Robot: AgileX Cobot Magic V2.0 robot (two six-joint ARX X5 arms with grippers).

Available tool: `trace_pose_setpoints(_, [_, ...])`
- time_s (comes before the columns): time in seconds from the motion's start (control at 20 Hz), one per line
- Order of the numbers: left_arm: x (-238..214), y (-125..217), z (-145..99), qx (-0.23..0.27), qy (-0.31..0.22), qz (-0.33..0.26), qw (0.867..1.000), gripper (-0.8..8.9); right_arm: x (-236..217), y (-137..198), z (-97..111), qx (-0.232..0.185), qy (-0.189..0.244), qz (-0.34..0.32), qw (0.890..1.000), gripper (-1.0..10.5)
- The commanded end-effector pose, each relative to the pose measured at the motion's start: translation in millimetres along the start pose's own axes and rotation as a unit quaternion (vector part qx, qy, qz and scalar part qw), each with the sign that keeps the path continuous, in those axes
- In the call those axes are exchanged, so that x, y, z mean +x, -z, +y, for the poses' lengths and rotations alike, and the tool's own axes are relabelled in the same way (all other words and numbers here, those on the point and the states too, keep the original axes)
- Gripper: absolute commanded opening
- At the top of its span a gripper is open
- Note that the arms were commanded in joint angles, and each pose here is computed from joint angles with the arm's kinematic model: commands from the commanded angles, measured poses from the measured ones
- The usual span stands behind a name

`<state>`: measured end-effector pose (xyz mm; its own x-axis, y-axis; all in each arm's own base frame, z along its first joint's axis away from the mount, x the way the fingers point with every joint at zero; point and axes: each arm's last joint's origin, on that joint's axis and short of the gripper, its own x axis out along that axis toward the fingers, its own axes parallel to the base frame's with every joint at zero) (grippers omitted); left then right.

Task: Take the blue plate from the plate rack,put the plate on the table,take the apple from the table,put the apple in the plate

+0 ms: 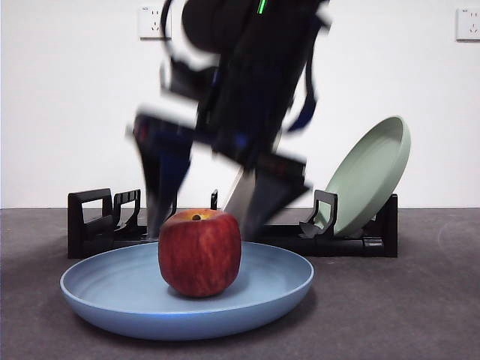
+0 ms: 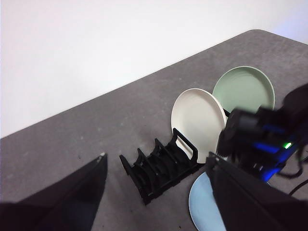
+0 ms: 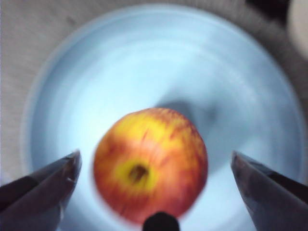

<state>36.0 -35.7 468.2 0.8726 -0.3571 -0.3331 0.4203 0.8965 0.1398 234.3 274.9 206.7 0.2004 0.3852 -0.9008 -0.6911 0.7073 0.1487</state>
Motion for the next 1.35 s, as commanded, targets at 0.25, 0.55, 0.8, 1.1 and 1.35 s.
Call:
trace_pose_setpoints(0.25, [2.8, 0.9, -3.1, -0.013, 0.01, 0.011, 1.0, 3.45, -81.0, 8.5, 6.8, -0.025, -0.005, -0.071, 0.997, 5.9])
trace_pose_setpoints(0.55, [13.7, -2.3, -15.9, 0.002, 0.044, 0.035, 0.998, 3.45, -149.3, 27.8, 8.8, -0.034, 0.024, -0.149, 0.988, 5.9])
trace_pose_setpoints(0.8, [28.4, -6.1, -29.9, 0.022, 0.041, 0.057, 0.997, 3.41, -190.6, 48.1, 5.6, -0.028, 0.066, -0.196, 0.978, 4.1])
trace_pose_setpoints(1.1, [47.0, -9.3, -47.2, 0.07, 0.038, 0.083, 0.993, -0.07, -220.4, 70.2, 0.2, -0.032, 0.083, -0.217, 0.972, -0.2])
trace_pose_setpoints(1.35, [56.5, -7.1, -55.8, 0.089, 0.038, 0.09, 0.991, -0.08, -240.2, 86.8, -0.3, -0.031, 0.081, -0.249, 0.965, -0.1])
